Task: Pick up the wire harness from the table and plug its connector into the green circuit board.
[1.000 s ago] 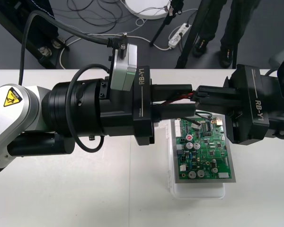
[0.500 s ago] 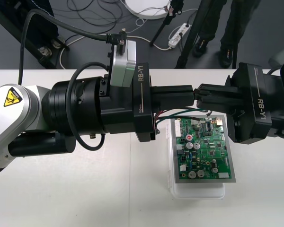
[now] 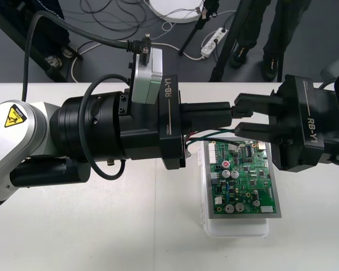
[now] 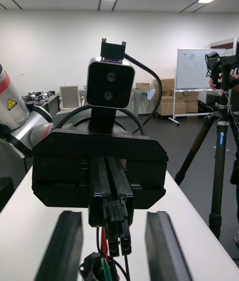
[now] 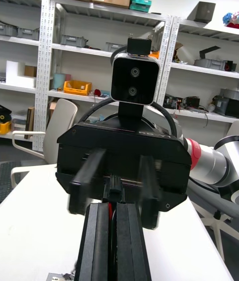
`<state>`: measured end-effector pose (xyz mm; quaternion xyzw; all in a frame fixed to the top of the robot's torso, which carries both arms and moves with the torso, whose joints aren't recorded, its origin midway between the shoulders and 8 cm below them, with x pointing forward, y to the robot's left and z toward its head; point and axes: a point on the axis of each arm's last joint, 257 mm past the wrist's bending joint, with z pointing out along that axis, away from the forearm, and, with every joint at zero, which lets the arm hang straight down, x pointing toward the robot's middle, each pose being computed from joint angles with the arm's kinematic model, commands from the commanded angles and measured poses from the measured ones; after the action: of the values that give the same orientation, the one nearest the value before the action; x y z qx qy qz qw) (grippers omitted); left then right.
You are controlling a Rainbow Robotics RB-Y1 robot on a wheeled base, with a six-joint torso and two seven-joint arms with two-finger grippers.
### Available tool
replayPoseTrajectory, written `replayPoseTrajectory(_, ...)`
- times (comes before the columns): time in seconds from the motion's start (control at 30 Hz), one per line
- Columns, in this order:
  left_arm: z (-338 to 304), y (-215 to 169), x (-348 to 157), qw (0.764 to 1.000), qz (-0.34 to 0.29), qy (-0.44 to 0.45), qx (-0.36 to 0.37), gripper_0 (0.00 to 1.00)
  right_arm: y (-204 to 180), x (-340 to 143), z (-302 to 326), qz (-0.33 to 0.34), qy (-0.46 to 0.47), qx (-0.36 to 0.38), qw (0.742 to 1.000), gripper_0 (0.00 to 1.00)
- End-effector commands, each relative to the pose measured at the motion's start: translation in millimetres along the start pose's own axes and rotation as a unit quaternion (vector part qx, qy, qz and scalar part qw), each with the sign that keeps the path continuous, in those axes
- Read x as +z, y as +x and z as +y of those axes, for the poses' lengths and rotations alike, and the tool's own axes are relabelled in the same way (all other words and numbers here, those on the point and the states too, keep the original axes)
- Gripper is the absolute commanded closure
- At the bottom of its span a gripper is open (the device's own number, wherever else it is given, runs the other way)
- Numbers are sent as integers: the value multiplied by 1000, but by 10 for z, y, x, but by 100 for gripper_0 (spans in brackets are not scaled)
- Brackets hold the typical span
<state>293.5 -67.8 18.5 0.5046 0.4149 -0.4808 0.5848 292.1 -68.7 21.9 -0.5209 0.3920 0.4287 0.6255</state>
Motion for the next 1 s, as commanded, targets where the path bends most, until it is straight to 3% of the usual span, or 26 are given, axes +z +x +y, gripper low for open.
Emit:
replayPoseTrajectory(0.03,-115,-250,141,999,-23,16,38,100,-133,2,-23,-12,-4,-8,1000,0)
replayPoseTrajectory(1.0,27,138,-237,999,12,-30,6,100,-120,-227,-75,1,6,19,1000,0)
